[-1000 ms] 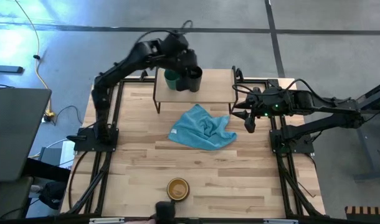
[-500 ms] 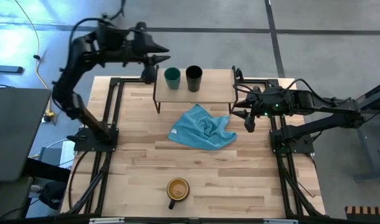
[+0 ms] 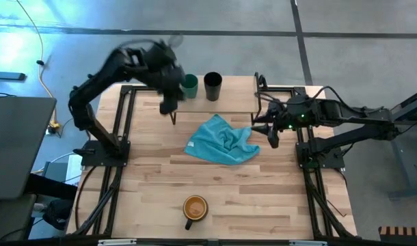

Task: Stack small to large cups/mugs on shelf
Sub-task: Put the black mug on the shelf

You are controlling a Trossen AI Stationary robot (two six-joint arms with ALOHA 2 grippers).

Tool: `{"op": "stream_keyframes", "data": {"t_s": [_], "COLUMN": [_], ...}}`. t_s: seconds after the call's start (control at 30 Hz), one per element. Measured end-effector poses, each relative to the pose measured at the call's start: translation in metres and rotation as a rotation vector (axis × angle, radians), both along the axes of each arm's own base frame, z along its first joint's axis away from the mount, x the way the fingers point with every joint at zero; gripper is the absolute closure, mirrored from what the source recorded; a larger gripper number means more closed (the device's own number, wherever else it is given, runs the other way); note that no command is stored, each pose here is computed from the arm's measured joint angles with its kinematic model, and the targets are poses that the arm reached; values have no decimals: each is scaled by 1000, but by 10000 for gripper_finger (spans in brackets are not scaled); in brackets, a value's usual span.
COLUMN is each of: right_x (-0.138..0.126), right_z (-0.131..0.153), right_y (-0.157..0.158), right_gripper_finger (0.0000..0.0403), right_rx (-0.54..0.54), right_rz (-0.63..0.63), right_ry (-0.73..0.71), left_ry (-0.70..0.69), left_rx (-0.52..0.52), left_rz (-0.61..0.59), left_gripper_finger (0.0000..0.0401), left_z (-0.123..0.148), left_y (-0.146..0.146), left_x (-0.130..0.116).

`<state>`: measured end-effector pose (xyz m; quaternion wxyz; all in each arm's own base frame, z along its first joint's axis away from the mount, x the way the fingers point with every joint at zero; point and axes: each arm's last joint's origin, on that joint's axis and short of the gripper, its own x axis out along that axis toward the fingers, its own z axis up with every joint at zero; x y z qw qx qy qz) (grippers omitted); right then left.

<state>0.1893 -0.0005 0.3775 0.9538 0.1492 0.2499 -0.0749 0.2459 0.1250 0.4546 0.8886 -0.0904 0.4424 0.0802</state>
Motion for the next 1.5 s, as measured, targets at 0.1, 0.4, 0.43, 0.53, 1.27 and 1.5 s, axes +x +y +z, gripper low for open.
{"op": "stream_keyframes", "data": {"t_s": [0.1,0.4,0.43,0.53,1.27,1.5], "right_x": [6,29,30,34,35,35], "right_z": [-7,-23,-24,-26,-8,-6], "right_y": [5,12,13,14,58,60], "right_gripper_finger": [253,253,253,253,253,253], "right_rx": [23,20,23,34,2,0], "right_rz": [14,53,59,69,182,188], "right_ry": [52,139,144,146,-64,-87], "left_ry": [74,220,220,194,10,-20], "left_rx": [-81,-84,-77,-37,-13,-66], "left_rz": [-54,-186,-200,-223,-157,-192], "left_gripper_finger": [307,307,307,307,307,307], "left_z": [-22,-65,-66,-63,-85,-149], "left_y": [-19,-86,-93,-113,-224,-252], "left_x": [9,36,38,40,-27,-21]}}
